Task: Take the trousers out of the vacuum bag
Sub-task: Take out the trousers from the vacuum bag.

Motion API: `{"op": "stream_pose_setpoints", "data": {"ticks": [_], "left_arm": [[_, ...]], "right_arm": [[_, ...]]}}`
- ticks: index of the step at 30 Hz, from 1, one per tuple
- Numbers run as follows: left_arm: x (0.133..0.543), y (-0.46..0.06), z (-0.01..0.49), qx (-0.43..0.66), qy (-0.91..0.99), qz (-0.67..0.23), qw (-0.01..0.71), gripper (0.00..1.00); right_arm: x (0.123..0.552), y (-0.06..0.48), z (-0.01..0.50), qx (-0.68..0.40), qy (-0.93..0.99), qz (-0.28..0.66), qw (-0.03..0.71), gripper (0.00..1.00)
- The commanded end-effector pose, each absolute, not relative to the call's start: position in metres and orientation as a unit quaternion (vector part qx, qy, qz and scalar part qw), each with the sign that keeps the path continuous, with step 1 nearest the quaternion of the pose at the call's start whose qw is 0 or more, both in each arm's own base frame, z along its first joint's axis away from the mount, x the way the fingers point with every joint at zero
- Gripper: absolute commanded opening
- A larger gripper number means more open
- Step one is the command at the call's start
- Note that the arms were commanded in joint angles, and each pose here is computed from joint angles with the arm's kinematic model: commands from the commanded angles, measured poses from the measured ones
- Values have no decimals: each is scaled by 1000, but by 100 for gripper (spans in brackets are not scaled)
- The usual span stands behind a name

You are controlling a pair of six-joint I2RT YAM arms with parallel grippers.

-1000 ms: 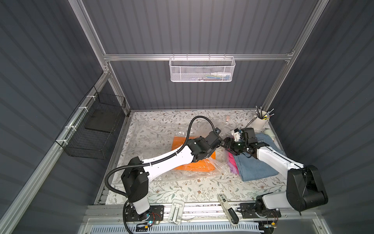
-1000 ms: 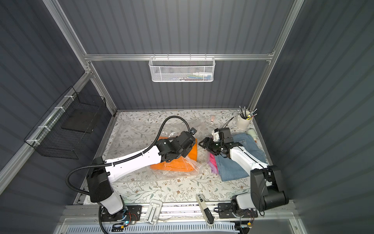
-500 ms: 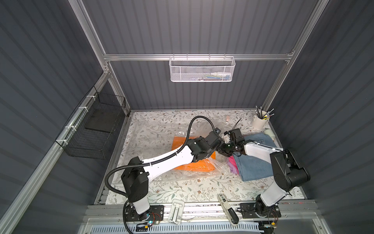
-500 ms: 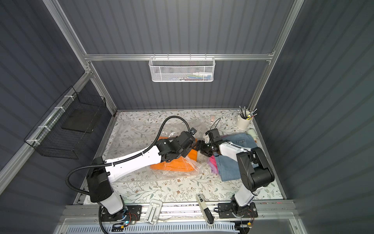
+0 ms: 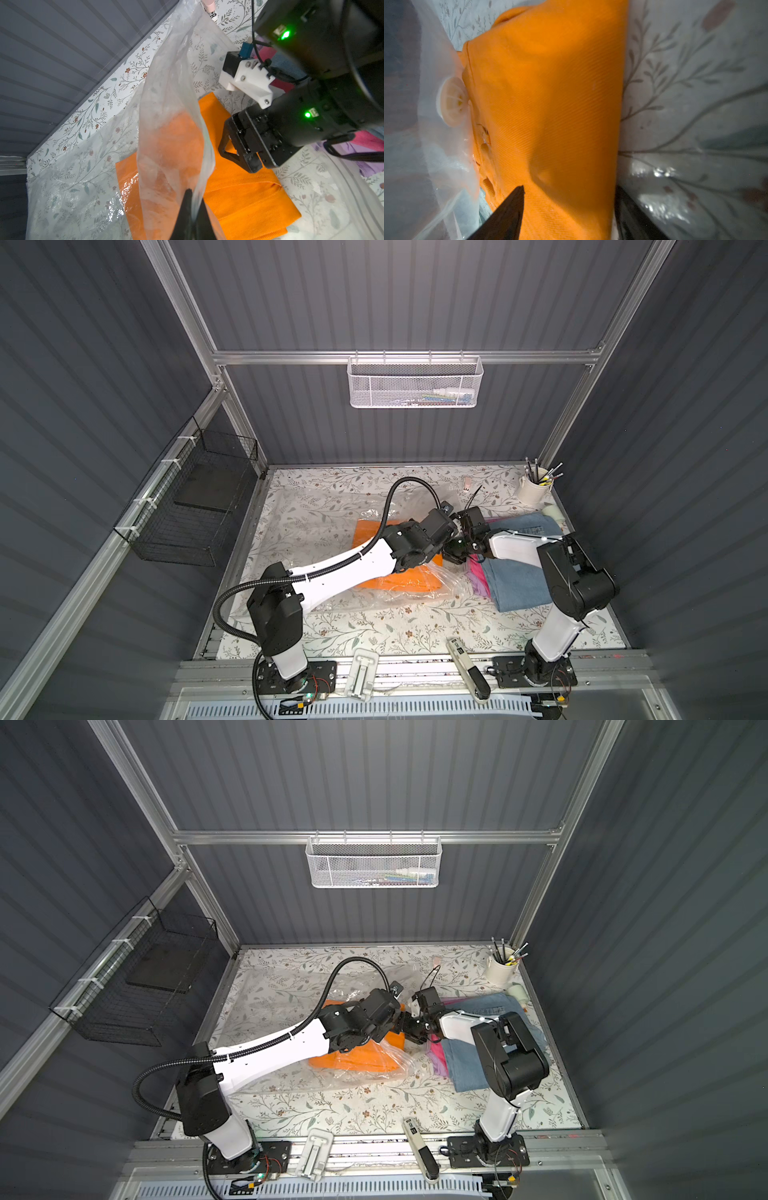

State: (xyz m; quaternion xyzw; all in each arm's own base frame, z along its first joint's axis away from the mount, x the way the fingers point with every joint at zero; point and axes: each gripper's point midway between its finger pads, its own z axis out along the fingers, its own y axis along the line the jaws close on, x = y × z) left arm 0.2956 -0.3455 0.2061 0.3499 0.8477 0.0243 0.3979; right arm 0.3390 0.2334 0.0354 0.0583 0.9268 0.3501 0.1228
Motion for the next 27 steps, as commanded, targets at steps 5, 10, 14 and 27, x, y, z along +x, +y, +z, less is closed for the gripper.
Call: {"op": "stream_pose_setpoints", "data": {"ticks": [5, 10, 14, 27], "left_arm": [[294, -332, 217, 340, 849, 30, 403, 0], [293, -329, 217, 339, 849, 32, 403, 0], [294, -329, 218, 338, 849, 32, 405, 0], [293, -327, 217, 336, 850, 34, 404, 0]], "right_arm": [[338, 250, 36, 61, 913, 389, 112, 31], [338, 256, 60, 46, 900, 415, 127, 10], [338, 265, 84, 29, 878, 456, 141, 3], [333, 266, 51, 52, 880, 458, 119, 42]]}}
